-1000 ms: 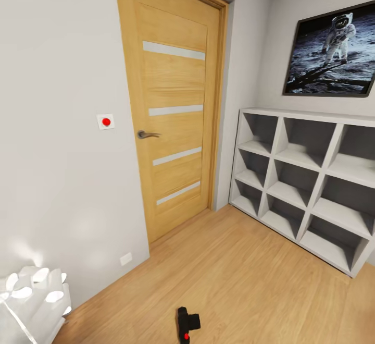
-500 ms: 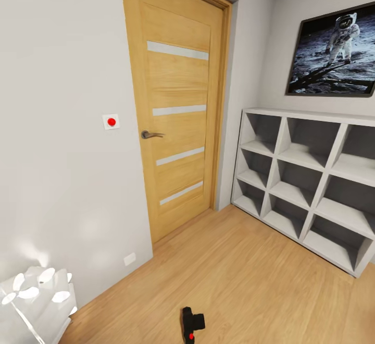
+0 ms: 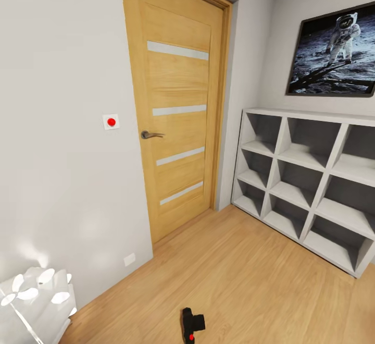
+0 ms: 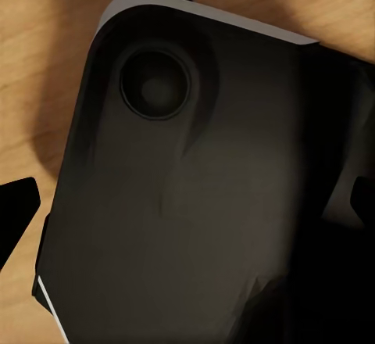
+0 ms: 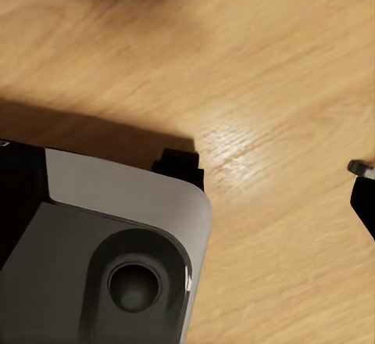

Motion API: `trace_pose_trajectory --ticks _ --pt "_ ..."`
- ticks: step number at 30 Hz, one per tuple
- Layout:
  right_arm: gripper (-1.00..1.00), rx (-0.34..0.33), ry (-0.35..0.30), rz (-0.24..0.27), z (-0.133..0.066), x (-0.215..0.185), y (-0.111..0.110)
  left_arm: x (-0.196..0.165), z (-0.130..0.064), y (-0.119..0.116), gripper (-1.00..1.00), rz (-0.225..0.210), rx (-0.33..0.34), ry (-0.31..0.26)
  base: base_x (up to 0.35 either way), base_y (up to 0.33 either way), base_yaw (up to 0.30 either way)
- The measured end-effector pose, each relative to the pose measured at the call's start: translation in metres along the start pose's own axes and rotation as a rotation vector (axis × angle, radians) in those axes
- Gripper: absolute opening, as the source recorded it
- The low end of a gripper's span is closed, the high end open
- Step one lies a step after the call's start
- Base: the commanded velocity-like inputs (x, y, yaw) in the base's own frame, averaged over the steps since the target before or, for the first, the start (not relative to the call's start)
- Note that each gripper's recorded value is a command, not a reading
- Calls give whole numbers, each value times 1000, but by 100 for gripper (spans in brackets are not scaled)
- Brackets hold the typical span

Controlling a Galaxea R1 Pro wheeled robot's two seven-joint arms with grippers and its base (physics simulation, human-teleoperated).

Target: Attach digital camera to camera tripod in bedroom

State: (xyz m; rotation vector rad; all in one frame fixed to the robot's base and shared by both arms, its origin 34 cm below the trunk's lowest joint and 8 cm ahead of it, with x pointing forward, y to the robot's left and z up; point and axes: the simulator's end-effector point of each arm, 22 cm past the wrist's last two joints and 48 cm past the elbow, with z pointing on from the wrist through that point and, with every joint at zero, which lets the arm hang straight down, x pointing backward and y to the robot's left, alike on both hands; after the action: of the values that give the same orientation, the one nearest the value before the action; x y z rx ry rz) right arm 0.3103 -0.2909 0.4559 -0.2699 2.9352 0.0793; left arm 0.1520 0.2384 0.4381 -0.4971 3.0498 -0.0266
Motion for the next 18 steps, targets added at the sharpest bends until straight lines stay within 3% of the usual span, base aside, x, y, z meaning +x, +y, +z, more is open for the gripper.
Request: trace_pose_trajectory --ticks 13,18 --pt "100 1 0 0 0 0 0 0 0 0 100 2 0 0 274 0 0" --pt "100 1 0 0 0 0 0 0 0 0 100 3 0 0 146 0 0"
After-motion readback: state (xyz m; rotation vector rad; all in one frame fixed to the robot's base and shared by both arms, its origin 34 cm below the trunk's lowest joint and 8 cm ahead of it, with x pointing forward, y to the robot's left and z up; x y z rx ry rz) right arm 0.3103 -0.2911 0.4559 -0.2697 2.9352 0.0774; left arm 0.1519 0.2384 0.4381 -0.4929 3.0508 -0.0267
